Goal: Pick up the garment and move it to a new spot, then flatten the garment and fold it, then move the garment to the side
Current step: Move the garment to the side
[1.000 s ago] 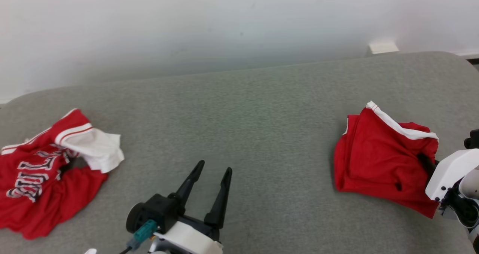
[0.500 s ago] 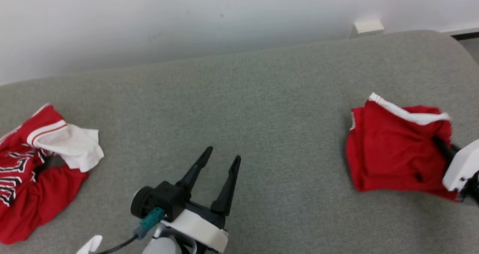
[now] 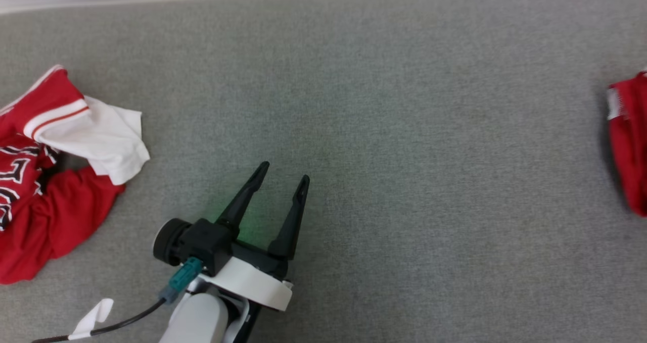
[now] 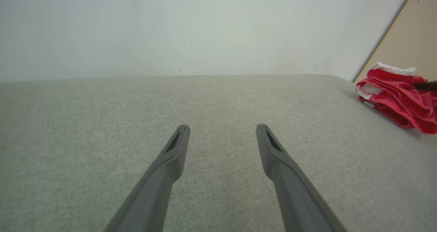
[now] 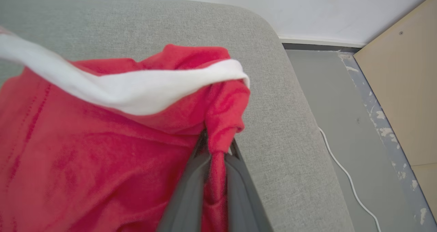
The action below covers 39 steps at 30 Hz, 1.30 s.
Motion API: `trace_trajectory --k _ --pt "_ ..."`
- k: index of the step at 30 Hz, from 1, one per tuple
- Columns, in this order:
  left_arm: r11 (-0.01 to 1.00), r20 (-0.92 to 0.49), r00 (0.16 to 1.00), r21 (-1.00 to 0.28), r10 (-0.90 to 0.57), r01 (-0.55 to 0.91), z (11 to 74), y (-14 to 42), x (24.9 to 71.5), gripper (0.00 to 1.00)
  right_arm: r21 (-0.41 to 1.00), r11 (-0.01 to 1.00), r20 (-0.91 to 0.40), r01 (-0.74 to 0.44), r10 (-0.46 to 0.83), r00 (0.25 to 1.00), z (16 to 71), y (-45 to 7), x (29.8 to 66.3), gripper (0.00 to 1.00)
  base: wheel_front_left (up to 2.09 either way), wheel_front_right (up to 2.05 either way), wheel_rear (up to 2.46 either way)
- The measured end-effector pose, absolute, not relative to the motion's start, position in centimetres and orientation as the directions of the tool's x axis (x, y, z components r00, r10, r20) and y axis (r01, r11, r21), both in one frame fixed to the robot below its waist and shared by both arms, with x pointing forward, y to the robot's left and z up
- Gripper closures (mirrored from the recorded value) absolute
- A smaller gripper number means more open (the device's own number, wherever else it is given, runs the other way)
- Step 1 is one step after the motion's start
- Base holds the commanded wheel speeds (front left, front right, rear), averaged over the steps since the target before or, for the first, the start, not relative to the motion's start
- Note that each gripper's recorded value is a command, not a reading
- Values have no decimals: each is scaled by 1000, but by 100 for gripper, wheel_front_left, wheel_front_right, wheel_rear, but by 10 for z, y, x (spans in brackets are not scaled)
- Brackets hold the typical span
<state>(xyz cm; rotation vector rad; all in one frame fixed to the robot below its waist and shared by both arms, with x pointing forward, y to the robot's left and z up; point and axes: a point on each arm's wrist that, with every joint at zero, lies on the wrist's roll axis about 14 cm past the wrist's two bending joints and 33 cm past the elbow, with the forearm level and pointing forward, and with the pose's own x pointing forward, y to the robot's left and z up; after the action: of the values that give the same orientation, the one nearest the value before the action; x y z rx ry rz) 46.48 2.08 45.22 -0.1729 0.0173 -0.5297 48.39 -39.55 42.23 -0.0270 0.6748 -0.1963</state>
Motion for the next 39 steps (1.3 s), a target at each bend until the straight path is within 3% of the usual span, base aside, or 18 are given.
trace_trajectory --k 8,9,10,11,12,20,27,33,39 --pt "862 -15 874 -177 -486 476 430 30 472 0 -206 958 -644 200 -287 709 405 -426 485 100 0 0 0" --pt "862 -13 874 -177 -485 476 430 29 473 0 -212 954 -640 212 -299 708 406 -430 484 95 0 0 0" --pt "863 -12 876 -177 -483 474 431 30 474 0 -204 952 -637 229 -307 708 407 -432 483 61 0 0 0" --pt "863 -9 877 -177 -481 472 432 30 475 0 -199 951 -640 235 -308 704 406 -431 481 4 0 0 0" --pt "863 -5 877 -176 -481 473 434 31 475 0 -196 952 -639 234 -305 706 404 -429 480 0 0 0 0" --pt "874 40 887 -157 -459 459 460 37 470 0 -230 952 -463 202 -290 838 462 -420 495 0 0 0 0" --pt "895 106 908 -154 -405 418 498 51 454 0 -170 981 -224 93 -131 966 547 -368 510 0 0 0 0" --pt "927 150 934 -147 -325 346 525 77 436 0 -83 996 -79 -24 17 997 590 -319 486 0 0 0 0" --pt "954 167 957 -147 -236 261 537 106 420 0 22 984 62 -176 174 983 616 -264 451 0 0 0 0"
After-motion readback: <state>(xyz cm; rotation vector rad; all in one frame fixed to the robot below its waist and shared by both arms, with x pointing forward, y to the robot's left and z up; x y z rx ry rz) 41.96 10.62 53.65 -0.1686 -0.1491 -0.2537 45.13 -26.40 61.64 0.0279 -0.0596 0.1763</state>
